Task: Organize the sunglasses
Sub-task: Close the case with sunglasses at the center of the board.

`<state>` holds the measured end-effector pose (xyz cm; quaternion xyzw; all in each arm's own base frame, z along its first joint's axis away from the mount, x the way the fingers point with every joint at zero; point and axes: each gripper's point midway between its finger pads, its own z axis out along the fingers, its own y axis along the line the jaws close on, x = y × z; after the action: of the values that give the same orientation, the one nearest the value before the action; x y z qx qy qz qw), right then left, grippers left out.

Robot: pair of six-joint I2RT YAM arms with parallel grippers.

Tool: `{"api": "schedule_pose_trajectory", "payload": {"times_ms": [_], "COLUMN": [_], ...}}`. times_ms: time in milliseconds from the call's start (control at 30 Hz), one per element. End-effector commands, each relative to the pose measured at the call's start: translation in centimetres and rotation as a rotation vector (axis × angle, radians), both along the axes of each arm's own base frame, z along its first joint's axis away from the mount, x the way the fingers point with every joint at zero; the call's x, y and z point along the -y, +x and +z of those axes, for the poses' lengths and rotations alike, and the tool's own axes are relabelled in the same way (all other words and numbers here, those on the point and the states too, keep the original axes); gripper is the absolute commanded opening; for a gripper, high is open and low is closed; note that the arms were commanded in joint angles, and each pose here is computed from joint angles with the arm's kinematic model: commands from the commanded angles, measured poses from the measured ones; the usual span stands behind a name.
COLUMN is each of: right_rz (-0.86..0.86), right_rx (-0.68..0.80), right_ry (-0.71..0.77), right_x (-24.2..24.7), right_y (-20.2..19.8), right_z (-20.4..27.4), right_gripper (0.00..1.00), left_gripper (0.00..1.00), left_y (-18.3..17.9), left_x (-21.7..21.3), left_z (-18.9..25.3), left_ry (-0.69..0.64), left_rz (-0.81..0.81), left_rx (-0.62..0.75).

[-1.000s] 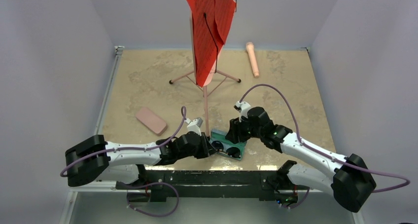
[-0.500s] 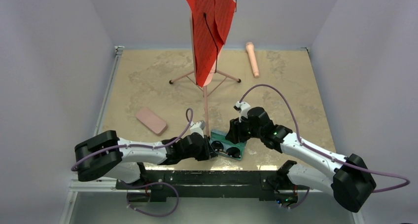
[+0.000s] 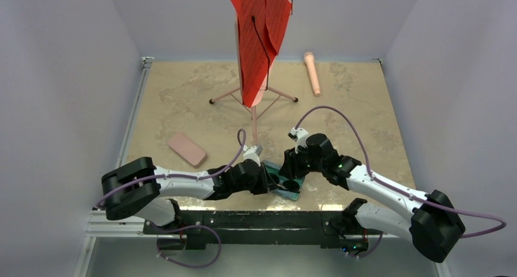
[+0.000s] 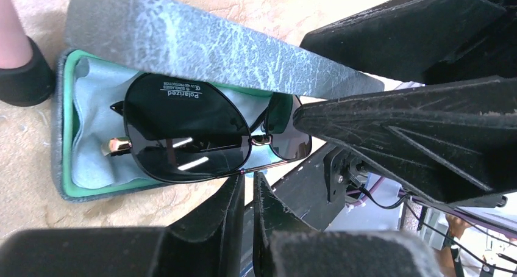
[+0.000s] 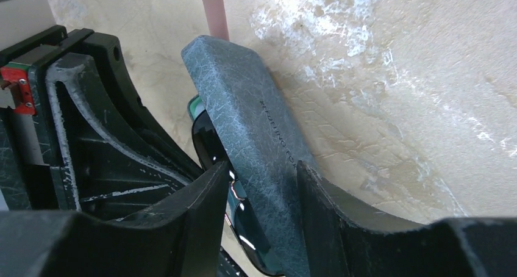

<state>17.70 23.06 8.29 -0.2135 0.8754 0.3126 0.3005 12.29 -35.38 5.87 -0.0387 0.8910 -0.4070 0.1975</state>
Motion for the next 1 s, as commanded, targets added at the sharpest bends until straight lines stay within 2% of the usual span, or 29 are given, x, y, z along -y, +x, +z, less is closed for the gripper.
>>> {"api": "schedule_pose_trajectory", "payload": {"times_ms": [0, 167, 333, 467, 600, 733, 833, 967], "right_rz": [0.075, 0.099, 0.101, 0.094, 0.086, 0.08, 0.079, 0.083], "right_rx": [-0.015, -0.039, -0.042, -0.043, -0.043, -0.041, -0.041, -0.039], "right_ry": [0.043, 0.063, 0.059, 0.053, 0.048, 0.047, 0.046, 0.048], "right_x": [-0.8, -0.9, -0.8, -0.7, -0.7, -0.8, -0.9, -1.0], "right_y": [-1.2, -2.1, -2.3, -2.2, -1.9, -1.7, -1.6, -1.5], "right_z": [0.0, -0.6, -0.8, -0.8, -0.7, -0.6, -0.5, -0.4], "right_gripper": [0.48, 0.47, 0.46, 0.45, 0.45, 0.45, 0.44, 0.44], "left_gripper": [0.14, 0.12, 0.12, 0.22, 0.26, 0.27, 0.27, 0.21], "left_y": [0.3, -0.4, -0.8, -0.8, -1.7, -2.2, -2.6, -3.6], "left_x": [1.0, 0.8, 0.6, 0.3, 0.6, -0.2, -1.1, -2.7], "left_z": [0.4, -1.1, -0.6, 0.8, 2.6, 2.9, 2.0, -0.1], "left_ry": [-0.013, 0.003, -0.02, -0.05, -0.086, -0.066, -0.052, -0.012], "left_rz": [0.007, 0.001, -0.006, -0.018, -0.086, -0.107, -0.099, -0.092], "left_rx": [-0.028, -0.078, -0.083, -0.047, -0.012, 0.003, -0.016, -0.056]}}
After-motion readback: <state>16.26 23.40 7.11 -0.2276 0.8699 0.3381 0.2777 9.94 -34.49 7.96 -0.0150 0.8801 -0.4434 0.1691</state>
